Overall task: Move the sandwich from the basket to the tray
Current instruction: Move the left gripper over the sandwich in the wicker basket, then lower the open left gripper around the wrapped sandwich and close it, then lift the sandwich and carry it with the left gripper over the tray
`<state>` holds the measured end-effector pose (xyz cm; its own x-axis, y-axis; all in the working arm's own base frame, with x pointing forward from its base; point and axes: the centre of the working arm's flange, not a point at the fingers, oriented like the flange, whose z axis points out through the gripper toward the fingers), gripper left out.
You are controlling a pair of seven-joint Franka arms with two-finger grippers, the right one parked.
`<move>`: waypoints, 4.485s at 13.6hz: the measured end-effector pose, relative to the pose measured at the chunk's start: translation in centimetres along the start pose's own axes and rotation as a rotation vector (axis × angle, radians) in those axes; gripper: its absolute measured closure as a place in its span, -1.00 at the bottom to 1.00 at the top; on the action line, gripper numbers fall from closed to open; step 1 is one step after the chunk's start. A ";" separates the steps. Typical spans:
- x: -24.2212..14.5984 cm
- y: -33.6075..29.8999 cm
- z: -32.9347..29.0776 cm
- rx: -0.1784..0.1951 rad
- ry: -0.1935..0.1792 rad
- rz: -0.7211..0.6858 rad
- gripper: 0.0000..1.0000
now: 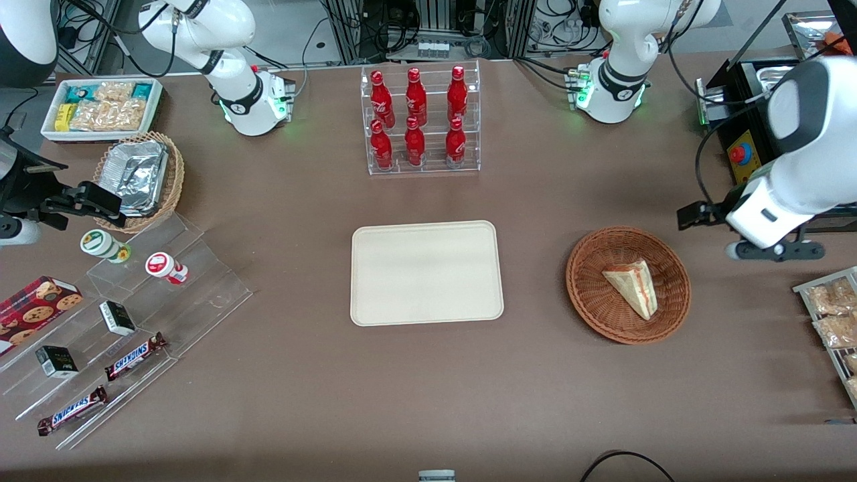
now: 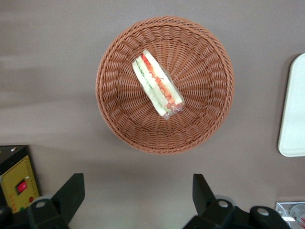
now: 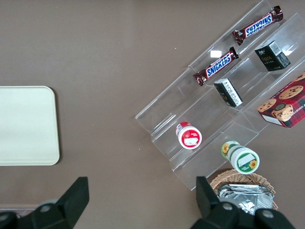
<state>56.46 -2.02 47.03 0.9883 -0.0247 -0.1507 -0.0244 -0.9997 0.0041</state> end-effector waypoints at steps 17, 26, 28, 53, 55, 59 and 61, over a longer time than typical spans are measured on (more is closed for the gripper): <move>1.4 2.9 12.2 -0.029 0.109 -0.454 -1.00; 2.6 4.2 15.0 -0.050 0.124 -0.641 -1.00; 2.8 4.2 15.6 -0.051 0.124 -0.643 -1.00; 4.1 11.4 12.0 0.004 0.048 -0.513 0.66; 3.7 14.7 12.1 0.008 0.052 -0.450 0.66; 2.7 24.2 13.6 0.018 0.052 -0.300 0.66; 2.4 29.3 14.7 0.019 0.056 -0.239 0.66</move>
<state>55.92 -31.36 32.29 0.9730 0.2125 -0.0903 0.2093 -0.9769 -0.0435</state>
